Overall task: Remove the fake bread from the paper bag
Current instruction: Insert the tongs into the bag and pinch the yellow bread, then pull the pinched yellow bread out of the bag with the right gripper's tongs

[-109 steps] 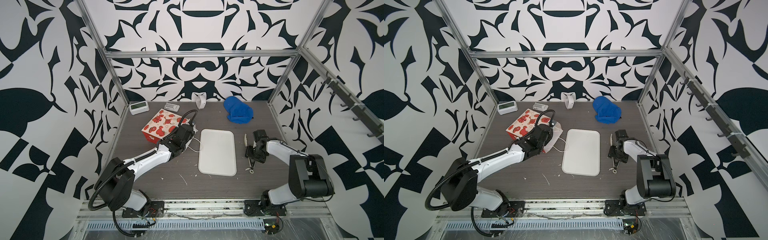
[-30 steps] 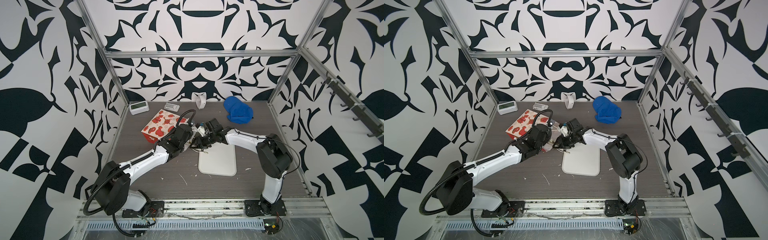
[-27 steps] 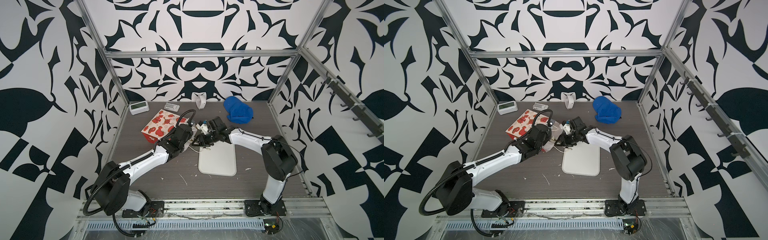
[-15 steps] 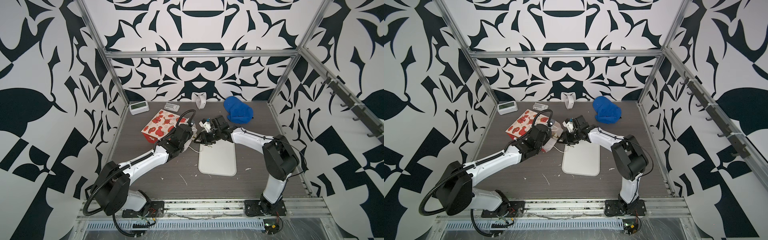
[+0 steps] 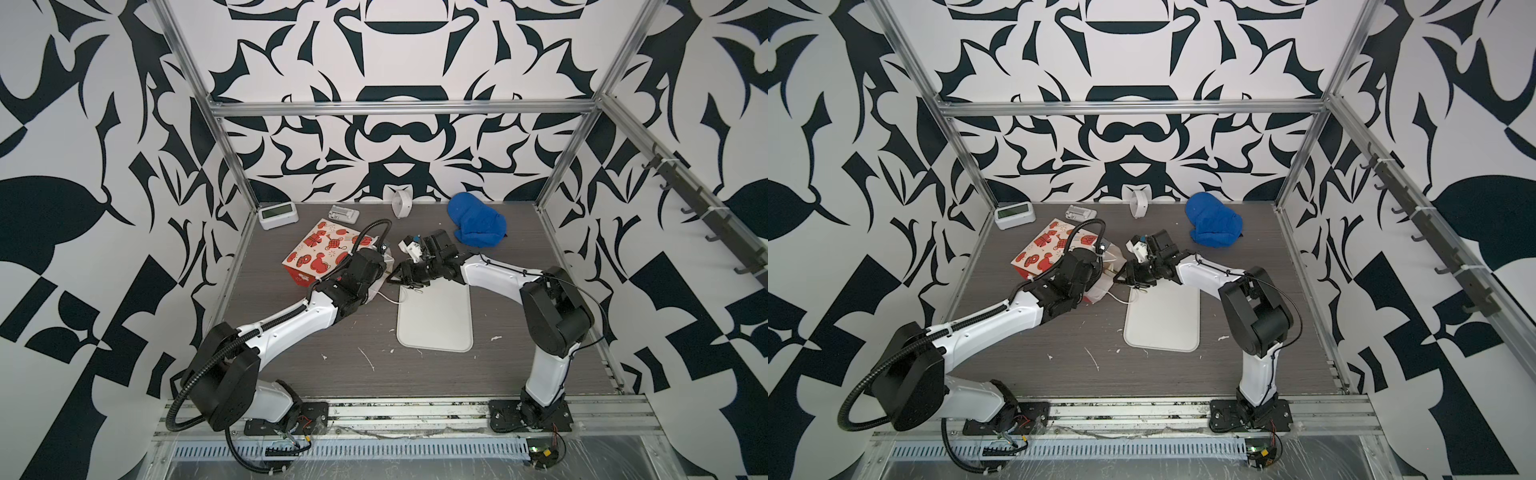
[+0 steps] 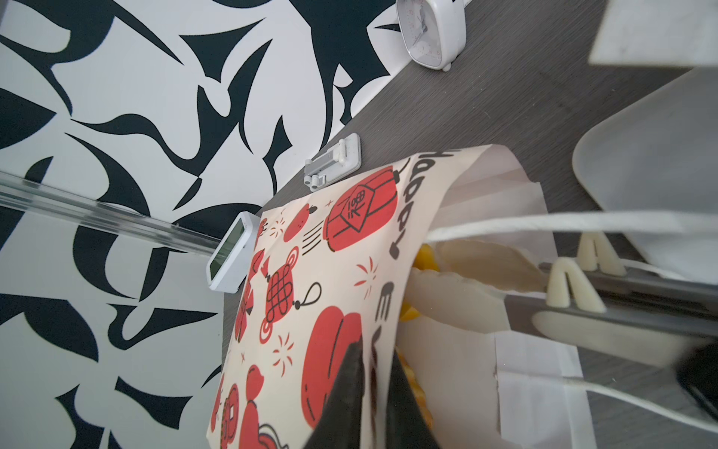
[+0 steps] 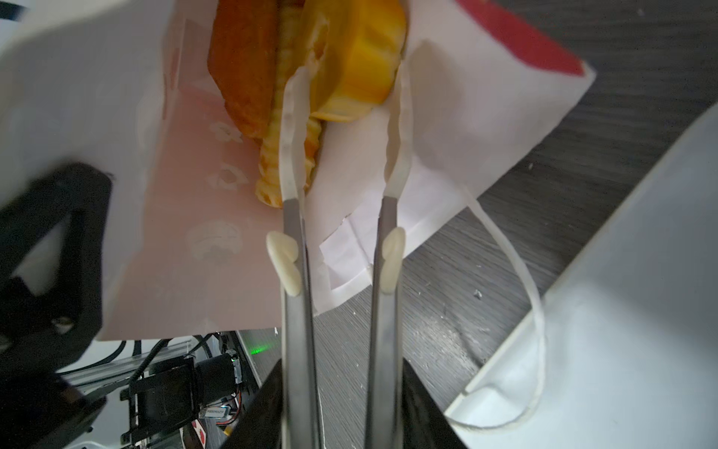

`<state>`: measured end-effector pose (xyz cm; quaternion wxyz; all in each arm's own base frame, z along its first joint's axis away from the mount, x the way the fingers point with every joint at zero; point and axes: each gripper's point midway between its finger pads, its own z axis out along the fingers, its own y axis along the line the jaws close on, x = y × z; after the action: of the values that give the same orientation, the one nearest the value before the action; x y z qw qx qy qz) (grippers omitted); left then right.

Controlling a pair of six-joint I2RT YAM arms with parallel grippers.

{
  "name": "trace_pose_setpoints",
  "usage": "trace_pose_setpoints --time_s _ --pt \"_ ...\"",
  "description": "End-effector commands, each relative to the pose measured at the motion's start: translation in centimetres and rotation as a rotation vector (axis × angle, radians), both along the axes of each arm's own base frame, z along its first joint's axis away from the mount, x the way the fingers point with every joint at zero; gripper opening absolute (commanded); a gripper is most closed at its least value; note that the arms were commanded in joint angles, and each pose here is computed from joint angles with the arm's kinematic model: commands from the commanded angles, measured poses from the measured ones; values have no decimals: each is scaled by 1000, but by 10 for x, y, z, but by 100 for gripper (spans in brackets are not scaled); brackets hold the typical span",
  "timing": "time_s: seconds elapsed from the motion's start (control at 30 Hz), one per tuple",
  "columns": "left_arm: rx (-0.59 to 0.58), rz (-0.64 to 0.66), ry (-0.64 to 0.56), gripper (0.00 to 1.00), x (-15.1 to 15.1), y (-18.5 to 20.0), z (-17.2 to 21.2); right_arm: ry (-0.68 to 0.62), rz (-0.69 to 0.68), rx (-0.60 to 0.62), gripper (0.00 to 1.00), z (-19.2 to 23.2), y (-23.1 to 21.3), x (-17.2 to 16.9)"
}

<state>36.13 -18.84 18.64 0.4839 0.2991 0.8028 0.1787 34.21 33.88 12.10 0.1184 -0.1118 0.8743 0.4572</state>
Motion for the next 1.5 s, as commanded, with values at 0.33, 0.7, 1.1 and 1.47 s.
trace_pose_setpoints --time_s 0.33,0.7,1.1,1.47 --pt "-5 -1 2 13 1 -1 1 -40 25 107 45 21 18 17" --pt "-14 -8 1 13 3 -4 1 -15 42 155 45 22 28 22" --pt "-11 -14 0 13 5 -7 4 -3 57 158 38 17 34 25" --pt "-22 27 -5 13 6 -2 0 -46 56 92 20 23 17 10"
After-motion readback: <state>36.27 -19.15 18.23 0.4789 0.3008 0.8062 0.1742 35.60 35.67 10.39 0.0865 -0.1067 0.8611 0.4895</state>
